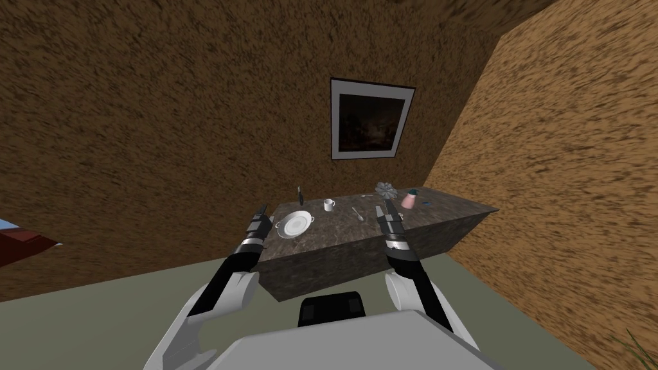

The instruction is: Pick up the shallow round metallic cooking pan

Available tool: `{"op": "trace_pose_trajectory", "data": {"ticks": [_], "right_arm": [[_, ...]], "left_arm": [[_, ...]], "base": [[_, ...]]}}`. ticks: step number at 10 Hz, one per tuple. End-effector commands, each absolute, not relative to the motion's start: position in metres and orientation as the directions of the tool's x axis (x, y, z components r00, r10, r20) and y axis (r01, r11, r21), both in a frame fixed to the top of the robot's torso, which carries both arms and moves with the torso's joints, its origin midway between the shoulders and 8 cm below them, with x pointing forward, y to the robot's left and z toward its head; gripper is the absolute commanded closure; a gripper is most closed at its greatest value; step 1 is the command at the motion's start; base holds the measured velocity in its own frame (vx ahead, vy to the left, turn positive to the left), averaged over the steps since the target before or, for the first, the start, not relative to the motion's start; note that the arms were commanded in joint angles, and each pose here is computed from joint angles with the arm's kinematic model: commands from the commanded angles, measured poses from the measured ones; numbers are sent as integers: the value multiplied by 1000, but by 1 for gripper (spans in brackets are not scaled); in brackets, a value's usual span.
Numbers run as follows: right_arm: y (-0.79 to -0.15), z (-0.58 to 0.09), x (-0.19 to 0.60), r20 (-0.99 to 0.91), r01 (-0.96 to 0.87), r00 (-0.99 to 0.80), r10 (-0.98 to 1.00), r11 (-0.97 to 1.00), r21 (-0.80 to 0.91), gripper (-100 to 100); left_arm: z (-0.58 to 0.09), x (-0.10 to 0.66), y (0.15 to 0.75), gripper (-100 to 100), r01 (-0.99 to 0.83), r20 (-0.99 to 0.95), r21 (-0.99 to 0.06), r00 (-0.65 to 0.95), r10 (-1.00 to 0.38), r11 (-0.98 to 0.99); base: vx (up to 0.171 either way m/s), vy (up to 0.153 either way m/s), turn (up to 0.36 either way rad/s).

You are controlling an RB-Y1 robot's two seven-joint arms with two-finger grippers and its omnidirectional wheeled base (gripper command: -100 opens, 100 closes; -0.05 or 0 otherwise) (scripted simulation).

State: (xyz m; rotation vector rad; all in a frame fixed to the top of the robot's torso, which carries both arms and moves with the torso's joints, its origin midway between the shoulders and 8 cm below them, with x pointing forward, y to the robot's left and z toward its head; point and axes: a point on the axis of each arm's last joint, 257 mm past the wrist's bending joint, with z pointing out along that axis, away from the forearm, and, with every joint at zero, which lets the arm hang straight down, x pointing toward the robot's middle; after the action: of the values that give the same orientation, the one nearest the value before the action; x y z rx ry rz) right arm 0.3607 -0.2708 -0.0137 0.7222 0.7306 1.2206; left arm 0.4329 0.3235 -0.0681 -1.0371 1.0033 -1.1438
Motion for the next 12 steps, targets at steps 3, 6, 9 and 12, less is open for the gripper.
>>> {"op": "trace_pose_trajectory", "data": {"ticks": [3, 6, 9, 12], "right_arm": [[-271, -14, 361, -103, -552, 185, 977, 190, 812, 0], [-271, -14, 361, -103, -552, 185, 977, 190, 812, 0], [-271, -14, 361, -103, -552, 185, 977, 190, 812, 0], [-271, -14, 361, -103, -552, 185, 977, 190, 812, 0]], "left_arm": [[-82, 440, 332, -100, 138, -45, -988, 139, -989, 65], [-97, 444, 338, -100, 77, -29, -996, 147, -989, 41], [-112, 449, 348, -100, 10, -1, -1000, 159, -987, 2], [-127, 451, 354, -100, -51, 12, -999, 172, -985, -21]], "base": [[-2, -2, -47], [-2, -10, -34], [0, -21, -42], [3, -28, -30]]}}
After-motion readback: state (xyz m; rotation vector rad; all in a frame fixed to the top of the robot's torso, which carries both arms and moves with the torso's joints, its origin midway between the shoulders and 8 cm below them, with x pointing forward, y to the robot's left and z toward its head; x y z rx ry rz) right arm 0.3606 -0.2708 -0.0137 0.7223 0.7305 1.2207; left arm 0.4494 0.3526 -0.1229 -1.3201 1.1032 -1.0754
